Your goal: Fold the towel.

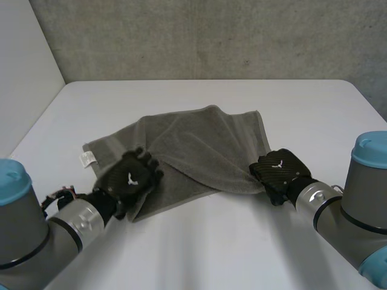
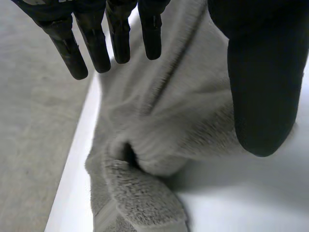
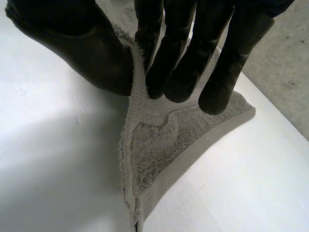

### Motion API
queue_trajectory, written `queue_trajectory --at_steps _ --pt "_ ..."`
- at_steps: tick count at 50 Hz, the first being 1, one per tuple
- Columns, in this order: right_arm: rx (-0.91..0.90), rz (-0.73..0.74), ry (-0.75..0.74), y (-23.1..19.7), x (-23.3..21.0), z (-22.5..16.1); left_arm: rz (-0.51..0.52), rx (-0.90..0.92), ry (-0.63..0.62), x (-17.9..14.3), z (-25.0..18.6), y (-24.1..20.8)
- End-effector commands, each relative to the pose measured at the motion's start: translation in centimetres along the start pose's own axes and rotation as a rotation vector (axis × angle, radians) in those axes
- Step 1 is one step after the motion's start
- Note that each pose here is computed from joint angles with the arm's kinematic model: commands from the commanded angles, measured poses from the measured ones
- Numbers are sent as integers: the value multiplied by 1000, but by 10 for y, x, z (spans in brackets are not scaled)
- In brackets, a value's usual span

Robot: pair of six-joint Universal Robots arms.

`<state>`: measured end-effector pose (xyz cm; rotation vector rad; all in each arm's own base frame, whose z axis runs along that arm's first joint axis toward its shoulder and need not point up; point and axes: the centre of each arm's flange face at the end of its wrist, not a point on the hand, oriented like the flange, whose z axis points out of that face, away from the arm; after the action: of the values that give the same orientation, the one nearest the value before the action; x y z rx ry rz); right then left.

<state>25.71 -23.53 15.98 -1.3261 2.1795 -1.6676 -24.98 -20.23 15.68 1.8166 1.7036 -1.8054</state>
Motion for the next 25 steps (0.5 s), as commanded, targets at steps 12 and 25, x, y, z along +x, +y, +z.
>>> queue_trajectory --at_steps 12,25 --pt "-17 5 -12 5 -3 0 150 -40 92 21 17 20" --pt "-19 4 -12 6 -3 1 212 -41 53 12 23 20"
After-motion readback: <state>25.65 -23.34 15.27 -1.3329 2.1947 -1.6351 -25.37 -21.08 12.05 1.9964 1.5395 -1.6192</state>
